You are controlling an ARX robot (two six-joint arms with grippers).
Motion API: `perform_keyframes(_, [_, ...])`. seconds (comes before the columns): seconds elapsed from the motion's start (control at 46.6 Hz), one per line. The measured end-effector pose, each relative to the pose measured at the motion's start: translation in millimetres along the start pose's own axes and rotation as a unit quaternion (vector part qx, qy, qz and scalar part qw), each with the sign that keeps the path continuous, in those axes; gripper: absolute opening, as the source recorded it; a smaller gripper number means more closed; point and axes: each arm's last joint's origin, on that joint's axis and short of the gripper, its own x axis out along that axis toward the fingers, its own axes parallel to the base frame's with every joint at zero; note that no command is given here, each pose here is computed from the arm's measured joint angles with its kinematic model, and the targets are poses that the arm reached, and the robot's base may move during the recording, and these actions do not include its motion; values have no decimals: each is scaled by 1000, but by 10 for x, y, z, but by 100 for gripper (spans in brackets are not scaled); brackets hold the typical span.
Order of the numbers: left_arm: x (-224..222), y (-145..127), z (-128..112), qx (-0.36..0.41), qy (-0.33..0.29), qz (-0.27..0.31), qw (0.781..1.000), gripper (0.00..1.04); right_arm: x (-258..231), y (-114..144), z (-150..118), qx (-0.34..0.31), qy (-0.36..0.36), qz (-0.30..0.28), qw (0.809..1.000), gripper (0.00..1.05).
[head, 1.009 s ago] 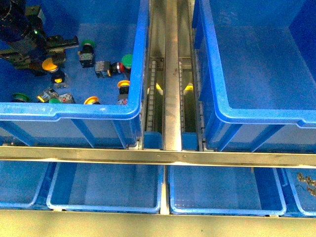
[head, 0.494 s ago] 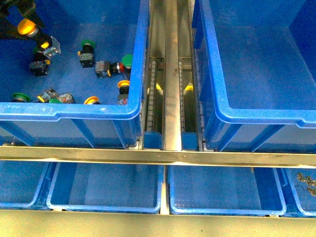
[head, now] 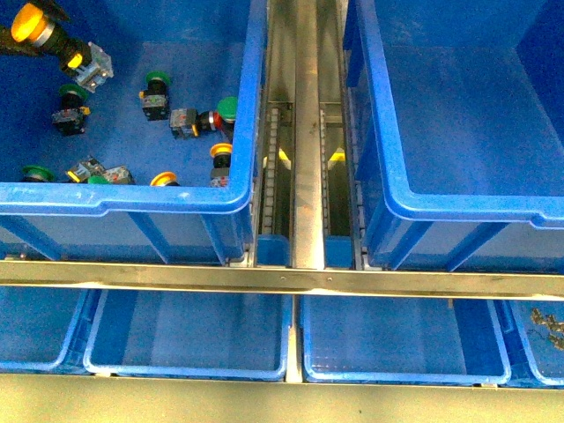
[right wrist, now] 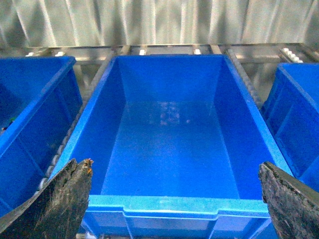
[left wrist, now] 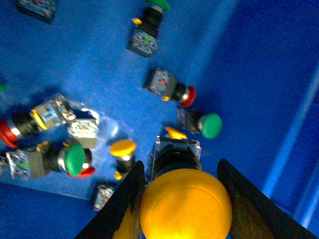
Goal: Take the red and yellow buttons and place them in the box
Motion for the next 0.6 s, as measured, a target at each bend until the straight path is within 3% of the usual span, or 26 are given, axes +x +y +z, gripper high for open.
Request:
perform_keyframes(0.193, [-151,-336,-252,21,31,-55,998,35,0,0,0,0,0,0,1000,99])
perform_keyframes(0.344, [-80,-678,-644,56,84,-84,991,35,0,0,0,0,0,0,1000,99])
perform_keyframes(0.601, [-19,-996,-1014,67,129,-111,983,35,0,0,0,0,0,0,1000,99])
